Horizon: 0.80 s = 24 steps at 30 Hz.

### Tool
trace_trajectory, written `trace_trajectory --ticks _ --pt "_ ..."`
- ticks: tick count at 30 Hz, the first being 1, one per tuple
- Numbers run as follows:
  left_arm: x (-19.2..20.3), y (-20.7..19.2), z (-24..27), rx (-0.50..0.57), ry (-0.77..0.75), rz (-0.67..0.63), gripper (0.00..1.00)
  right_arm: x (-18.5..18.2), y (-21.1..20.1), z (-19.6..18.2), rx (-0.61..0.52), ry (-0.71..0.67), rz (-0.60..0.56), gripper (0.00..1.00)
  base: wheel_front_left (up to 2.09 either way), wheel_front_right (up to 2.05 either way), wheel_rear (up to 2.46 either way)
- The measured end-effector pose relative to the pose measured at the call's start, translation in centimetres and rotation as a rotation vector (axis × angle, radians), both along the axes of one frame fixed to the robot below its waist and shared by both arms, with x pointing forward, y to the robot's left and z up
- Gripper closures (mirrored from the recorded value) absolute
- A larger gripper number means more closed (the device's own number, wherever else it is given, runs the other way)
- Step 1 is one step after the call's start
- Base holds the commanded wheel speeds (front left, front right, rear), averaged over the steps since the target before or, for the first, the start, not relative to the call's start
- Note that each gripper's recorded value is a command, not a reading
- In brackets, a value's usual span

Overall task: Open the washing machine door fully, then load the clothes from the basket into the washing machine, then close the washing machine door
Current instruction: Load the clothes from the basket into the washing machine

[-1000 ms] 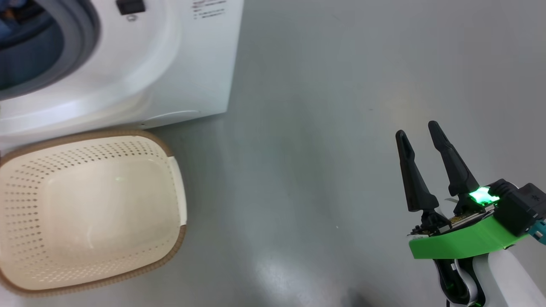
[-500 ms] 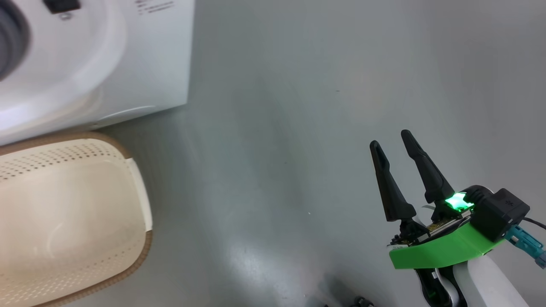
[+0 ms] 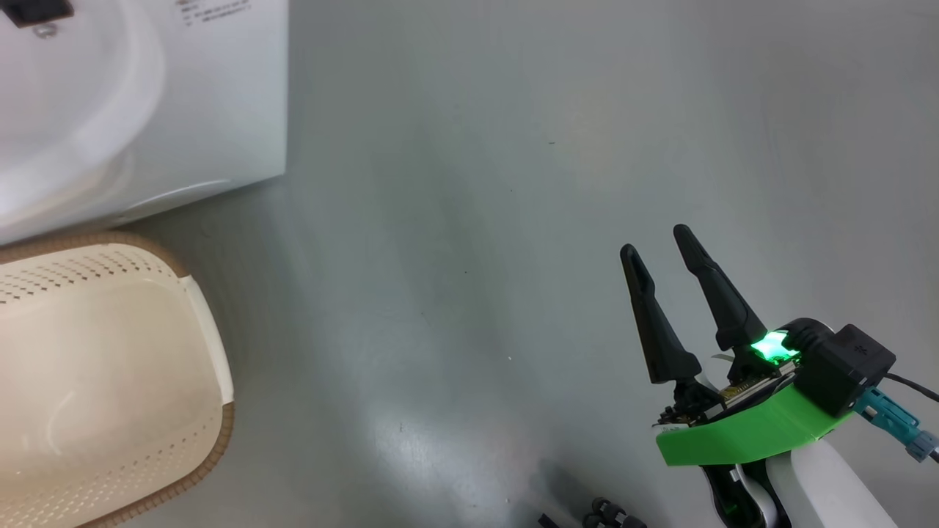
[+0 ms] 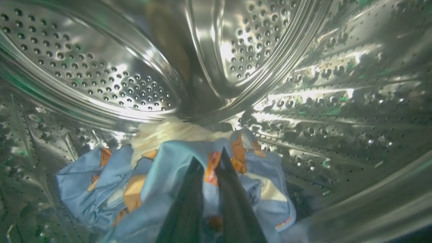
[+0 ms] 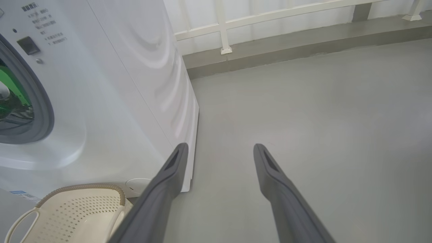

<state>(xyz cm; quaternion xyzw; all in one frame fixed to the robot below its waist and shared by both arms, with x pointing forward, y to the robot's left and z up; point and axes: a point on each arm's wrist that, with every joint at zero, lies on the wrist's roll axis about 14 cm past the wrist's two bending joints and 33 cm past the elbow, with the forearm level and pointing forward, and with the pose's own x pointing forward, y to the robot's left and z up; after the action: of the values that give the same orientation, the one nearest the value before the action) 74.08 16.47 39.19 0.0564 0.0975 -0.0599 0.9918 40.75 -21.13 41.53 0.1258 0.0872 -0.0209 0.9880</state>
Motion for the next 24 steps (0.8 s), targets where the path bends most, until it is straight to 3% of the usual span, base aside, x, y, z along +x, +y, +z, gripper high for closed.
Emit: trace_trajectory --ticks 3,6,8,10,11,24 --pt "-0.6 0.3 -1.2 0.024 0.075 -0.007 0.72 0.2 0.3 0.0 0.008 -0.003 0.004 0.0 0.0 0.0 0.0" --pt "-0.9 0.3 -1.0 0.043 0.114 -0.018 0.66 0.2 0.5 0.4 0.013 -0.016 0.01 0.0 0.0 0.0 0.0" --pt "-1.4 0.5 -1.4 0.062 0.172 -0.024 0.52 0.3 0.7 0.7 0.015 -0.025 0.015 0.0 0.0 0.0 0.0" --pt "-1.9 0.8 -1.5 0.055 0.215 -0.009 0.09 0.3 0.8 0.9 0.017 -0.032 0.021 0.0 0.0 0.0 0.0" --pt "-2.2 0.9 -1.8 0.051 0.248 -0.003 0.0 0.3 0.9 1.0 0.019 -0.036 0.024 0.0 0.0 0.0 0.0" --pt "-3.4 1.0 0.2 -0.043 0.204 0.015 0.0 0.3 1.2 2.1 0.018 -0.066 0.048 0.0 0.0 0.0 0.0"
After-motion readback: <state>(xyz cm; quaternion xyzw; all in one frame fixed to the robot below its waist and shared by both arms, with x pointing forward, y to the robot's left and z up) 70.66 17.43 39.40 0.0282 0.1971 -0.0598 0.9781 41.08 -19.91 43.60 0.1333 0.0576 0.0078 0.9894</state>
